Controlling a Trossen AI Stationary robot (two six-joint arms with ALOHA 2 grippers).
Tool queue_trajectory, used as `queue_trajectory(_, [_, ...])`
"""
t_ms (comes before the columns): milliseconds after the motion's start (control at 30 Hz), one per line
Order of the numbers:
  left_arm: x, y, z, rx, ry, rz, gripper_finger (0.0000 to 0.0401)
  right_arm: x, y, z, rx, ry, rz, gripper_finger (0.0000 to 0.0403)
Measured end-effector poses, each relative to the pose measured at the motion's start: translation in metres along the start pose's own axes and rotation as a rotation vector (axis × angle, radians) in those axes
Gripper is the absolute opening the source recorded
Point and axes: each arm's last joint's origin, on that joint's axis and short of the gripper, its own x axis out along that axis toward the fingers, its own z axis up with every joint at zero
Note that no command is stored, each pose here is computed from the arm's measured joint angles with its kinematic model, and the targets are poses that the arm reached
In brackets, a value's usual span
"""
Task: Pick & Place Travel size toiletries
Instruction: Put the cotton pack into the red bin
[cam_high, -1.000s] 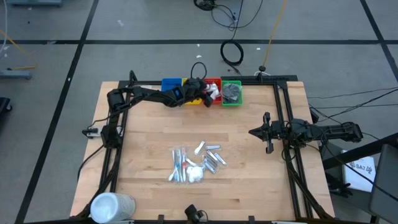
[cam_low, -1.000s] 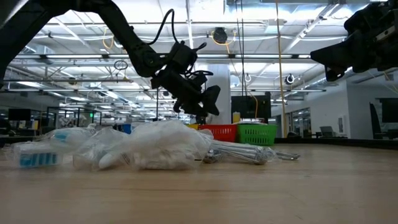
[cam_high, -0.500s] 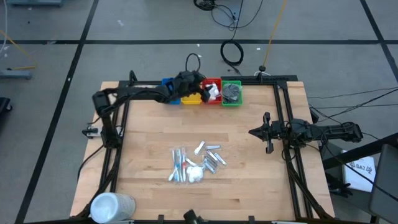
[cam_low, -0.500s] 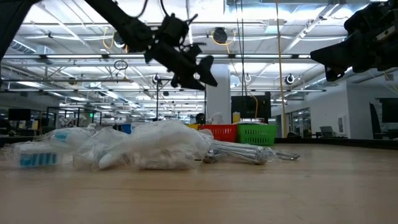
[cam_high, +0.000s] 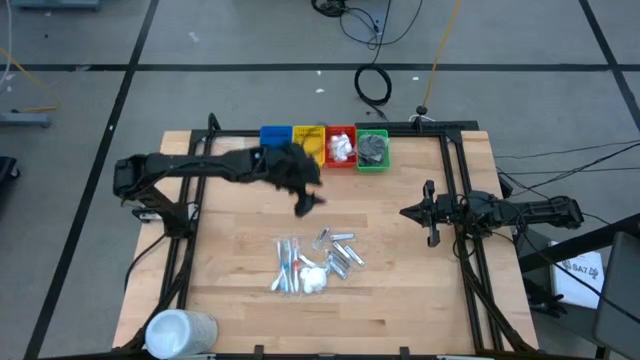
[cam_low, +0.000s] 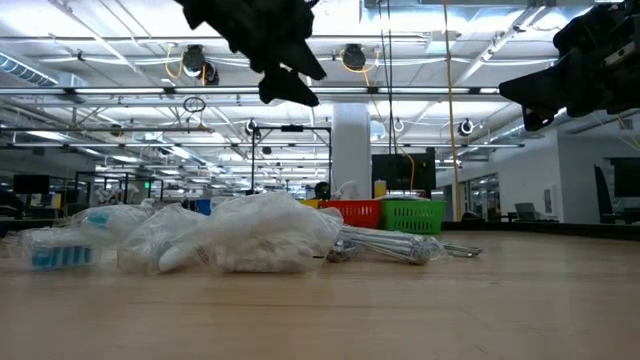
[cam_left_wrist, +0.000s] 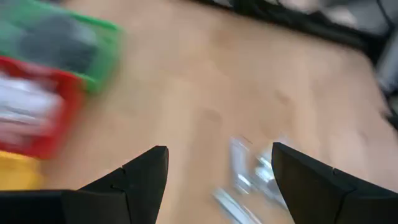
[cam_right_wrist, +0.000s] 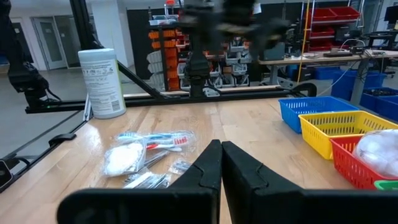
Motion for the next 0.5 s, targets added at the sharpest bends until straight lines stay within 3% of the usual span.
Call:
queue_trajectory(133, [0.013, -0.049, -0.012, 0.111, 0.061, -0.087, 0.028, 0.0, 0.0, 0.0, 0.0, 0.0, 0.0, 0.0004])
queue_trajectory(300, [0.033, -0.104, -0.035, 0.257, 0.118, -0.07, 0.028, 0.0, 0.0, 0.0, 0.0, 0.0, 0.0, 0.0004])
queue_trajectory(500, [0.052, -0.149, -0.066, 0.221, 0.186, -0.028, 0.028, 0.0, 0.0, 0.0, 0.0, 0.0, 0.0, 0.0004])
